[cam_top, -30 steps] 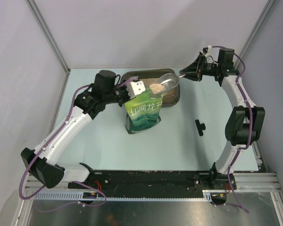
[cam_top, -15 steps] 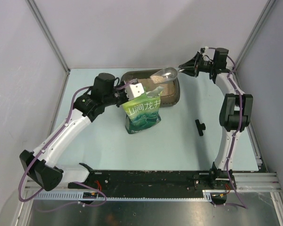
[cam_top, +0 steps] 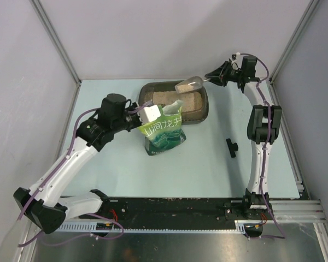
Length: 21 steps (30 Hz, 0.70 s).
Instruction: Fill the litter box with clean litter
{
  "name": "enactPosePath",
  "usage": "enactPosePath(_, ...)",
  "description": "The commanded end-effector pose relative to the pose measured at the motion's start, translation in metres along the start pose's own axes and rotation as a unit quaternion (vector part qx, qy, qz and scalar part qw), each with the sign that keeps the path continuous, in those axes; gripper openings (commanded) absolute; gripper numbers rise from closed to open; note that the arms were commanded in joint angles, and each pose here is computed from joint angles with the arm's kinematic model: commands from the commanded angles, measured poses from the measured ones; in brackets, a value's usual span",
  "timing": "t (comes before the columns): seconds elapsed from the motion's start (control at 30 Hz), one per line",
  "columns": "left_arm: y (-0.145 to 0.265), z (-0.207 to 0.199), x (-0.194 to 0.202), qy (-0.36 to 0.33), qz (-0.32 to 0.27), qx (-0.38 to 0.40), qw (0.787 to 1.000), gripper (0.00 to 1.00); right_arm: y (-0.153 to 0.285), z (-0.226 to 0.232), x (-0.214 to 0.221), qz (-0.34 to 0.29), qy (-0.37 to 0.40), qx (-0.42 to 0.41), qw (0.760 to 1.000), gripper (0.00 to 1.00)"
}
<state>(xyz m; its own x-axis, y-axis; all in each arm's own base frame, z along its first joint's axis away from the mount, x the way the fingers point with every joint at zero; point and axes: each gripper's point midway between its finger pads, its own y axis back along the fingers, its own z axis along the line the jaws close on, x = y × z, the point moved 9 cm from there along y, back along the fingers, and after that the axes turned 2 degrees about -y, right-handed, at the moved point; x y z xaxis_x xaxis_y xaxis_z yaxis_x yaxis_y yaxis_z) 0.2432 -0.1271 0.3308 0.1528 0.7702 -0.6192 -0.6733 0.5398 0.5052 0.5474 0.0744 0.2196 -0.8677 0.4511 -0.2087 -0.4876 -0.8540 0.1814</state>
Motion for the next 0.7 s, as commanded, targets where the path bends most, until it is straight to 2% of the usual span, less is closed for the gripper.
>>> enactPosePath(0.0,0.025,0.007,0.012,-0.018,0.030,-0.051,0.998,0.00,-0.007,0.036,-0.011,-0.051,0.105,0.012,0.993,0.00)
enactPosePath(0.13,0.029,-0.002,0.021,-0.021,0.026,-0.042,0.999,0.00,-0.025,0.049,-0.003,-0.071,0.192,0.058,0.977,0.00)
enactPosePath(0.4,0.025,-0.011,0.008,0.029,-0.034,0.003,0.999,0.00,-0.060,0.088,0.032,-0.080,0.293,0.096,0.948,0.00)
enactPosePath(0.5,0.021,-0.010,0.004,0.035,-0.044,0.016,0.998,0.00,-0.058,0.097,0.038,-0.080,0.316,0.107,0.939,0.00)
enactPosePath(0.67,0.015,-0.006,-0.011,0.048,-0.080,0.043,0.995,0.00,-0.027,0.115,0.043,-0.084,0.356,0.129,0.922,0.00)
